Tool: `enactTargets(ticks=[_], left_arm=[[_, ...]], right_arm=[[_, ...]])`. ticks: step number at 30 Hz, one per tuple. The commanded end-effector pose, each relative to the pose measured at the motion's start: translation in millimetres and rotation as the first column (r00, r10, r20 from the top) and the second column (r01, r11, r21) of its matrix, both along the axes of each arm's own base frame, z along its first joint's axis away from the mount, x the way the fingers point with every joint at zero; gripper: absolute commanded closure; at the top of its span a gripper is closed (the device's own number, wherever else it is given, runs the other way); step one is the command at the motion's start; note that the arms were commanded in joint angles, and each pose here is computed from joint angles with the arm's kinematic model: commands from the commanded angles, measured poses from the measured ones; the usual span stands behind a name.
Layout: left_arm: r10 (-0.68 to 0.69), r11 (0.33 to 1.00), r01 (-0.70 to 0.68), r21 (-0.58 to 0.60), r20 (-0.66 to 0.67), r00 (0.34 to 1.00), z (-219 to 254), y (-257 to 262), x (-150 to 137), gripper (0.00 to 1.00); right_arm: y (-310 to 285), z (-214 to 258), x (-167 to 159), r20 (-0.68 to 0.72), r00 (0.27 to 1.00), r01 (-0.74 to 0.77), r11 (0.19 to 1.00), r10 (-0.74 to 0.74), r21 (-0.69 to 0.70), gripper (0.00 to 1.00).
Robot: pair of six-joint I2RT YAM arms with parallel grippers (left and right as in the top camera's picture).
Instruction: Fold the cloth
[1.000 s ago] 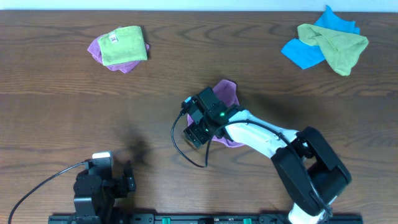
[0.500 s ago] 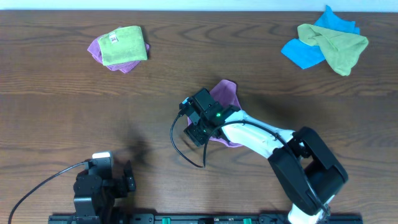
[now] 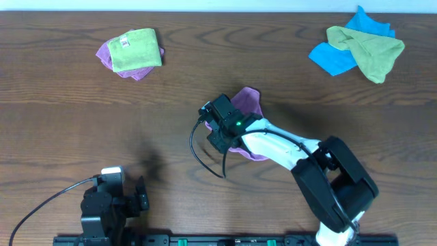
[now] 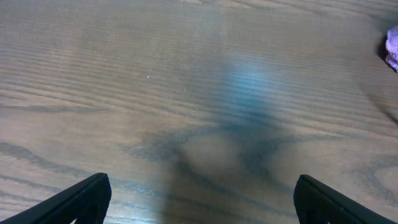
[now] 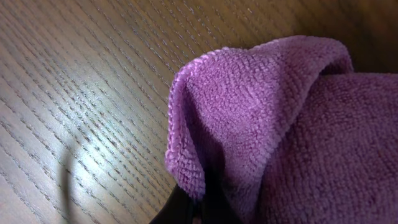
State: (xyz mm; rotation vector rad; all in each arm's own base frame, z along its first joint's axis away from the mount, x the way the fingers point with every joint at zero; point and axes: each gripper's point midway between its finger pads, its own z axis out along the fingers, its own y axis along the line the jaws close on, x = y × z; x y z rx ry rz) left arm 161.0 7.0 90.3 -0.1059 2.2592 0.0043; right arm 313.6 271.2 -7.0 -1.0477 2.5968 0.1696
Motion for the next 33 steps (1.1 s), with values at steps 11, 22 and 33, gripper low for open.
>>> enactTargets(ticks=[11, 22, 33], left_arm=[[-0.012, 1.000, 0.012, 0.003, 0.003, 1.000, 0, -1, 0, 0.05], [-0.012, 1.000, 0.012, 0.003, 0.003, 1.000, 0, -1, 0, 0.05], [-0.009, 1.000, 0.009, -0.002, 0.009, 1.000, 1, -2, 1, 0.05]], right_arm=[[46, 65, 0, -0.065, 0.994, -0.082, 0.986, 0.092, 0.146, 0.99], [59, 143, -79, -0.167, 0.898, -0.313, 0.857, 0.408, 0.409, 0.99], [58, 150, -105, -0.241, 0.849, -0.324, 0.823, 0.471, 0.467, 0.29]])
